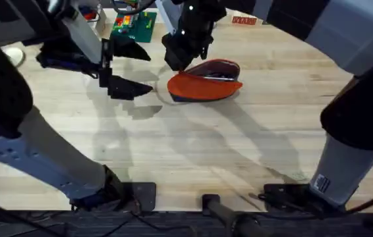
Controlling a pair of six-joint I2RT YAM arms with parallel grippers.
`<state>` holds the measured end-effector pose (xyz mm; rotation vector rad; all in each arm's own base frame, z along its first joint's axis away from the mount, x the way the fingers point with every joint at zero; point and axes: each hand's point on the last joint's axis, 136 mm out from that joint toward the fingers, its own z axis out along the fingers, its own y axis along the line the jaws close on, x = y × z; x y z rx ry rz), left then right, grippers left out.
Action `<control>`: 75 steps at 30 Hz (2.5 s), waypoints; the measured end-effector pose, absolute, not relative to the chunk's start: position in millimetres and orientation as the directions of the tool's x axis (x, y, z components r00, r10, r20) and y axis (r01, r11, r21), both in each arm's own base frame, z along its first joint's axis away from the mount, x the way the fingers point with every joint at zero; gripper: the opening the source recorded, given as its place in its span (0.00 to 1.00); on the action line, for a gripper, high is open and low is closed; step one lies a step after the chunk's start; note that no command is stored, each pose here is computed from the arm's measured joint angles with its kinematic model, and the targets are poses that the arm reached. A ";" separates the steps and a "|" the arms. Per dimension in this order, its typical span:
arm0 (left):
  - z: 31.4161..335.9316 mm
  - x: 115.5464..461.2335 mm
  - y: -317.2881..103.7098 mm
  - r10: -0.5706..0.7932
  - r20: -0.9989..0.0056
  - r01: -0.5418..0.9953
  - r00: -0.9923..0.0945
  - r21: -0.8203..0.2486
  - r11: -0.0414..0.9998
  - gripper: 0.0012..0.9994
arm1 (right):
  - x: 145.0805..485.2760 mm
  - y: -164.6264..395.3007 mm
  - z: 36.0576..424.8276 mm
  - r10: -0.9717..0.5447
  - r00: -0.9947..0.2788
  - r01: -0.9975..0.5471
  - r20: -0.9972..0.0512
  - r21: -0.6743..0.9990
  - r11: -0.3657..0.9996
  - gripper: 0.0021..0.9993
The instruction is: Unzip the bag, pick up the pens from the table one at a time and place them inside, then zip the bag closed.
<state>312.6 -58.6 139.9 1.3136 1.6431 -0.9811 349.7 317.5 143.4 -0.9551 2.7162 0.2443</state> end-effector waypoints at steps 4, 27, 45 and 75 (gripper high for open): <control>127.5 312.7 -66.8 0.357 -0.924 0.988 -0.137 -0.100 0.121 0.99 | 349.8 317.6 143.5 -0.590 -0.753 -0.633 -0.290 0.074 0.771 0.03; 90.0 321.0 -117.2 0.301 -0.953 0.999 -0.038 -0.046 -0.020 0.99 | 349.8 317.6 143.6 -0.590 -0.753 -0.633 -0.290 0.074 0.771 0.03; 88.6 320.8 -124.4 0.304 -0.953 0.999 -0.010 -0.024 -0.043 0.99 | 349.9 317.7 143.7 -0.590 -0.753 -0.633 -0.291 0.074 0.771 0.03; 89.2 322.3 -124.7 0.298 -0.954 0.999 -0.003 -0.015 -0.040 0.04 | 352.6 314.3 144.1 -0.583 -0.759 -0.625 -0.290 0.075 0.777 0.03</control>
